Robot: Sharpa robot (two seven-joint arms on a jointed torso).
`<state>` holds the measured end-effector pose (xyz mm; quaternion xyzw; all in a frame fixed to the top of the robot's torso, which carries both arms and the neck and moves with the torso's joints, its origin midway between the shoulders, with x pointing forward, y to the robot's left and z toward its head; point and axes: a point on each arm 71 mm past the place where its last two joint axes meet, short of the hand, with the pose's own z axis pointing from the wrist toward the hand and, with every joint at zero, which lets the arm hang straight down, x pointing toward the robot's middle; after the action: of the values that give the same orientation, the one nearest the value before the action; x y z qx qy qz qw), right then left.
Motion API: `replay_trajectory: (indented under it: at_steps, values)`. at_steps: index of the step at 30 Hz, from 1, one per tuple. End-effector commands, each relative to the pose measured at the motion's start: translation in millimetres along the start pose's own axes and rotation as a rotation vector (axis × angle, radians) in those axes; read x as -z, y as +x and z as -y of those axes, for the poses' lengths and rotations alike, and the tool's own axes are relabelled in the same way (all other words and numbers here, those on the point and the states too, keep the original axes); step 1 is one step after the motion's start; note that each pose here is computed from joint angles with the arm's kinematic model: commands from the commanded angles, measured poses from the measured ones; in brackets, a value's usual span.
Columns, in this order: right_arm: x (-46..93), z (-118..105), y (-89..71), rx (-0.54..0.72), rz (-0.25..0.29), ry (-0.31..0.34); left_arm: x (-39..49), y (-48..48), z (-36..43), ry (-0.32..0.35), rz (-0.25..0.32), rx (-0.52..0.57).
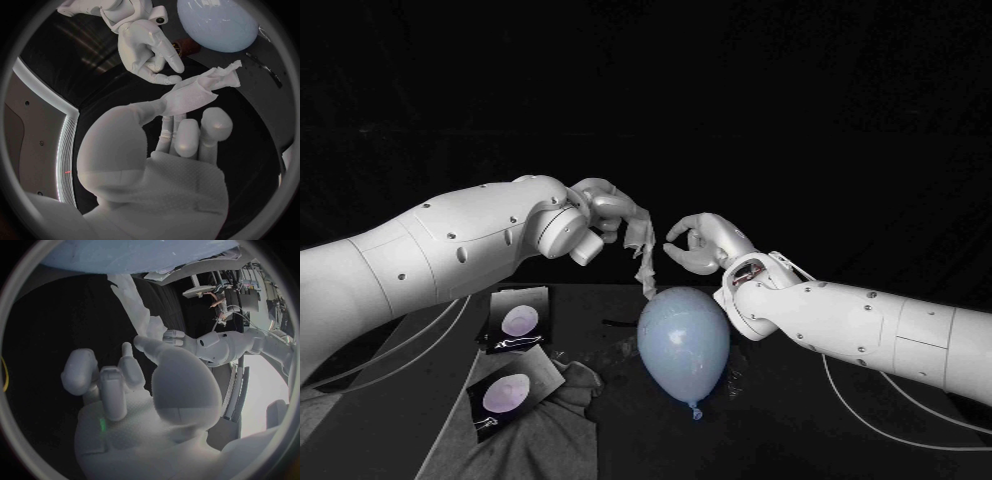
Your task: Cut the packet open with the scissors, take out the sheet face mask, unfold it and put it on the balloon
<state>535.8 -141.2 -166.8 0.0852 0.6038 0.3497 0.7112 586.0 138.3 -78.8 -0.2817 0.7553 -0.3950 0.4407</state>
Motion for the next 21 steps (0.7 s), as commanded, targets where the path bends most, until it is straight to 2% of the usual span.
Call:
replay_trajectory:
  at_steps: [1,8,21]
  values:
    - [4.2,-1.2,2.2,-0.028,-0.063,0.014,0.3,-0.9,2.0,0.01,-0.004,0.001]
    - [6.8,-3.9,3.8,-0.05,-0.072,0.047,0.3,-0.9,1.8,0.01,-0.005,-0.001]
    - [-4.0,-14.8,15.4,-0.07,-0.03,0.093,0.8,2.2,3.3,0.013,-0.014,-0.005]
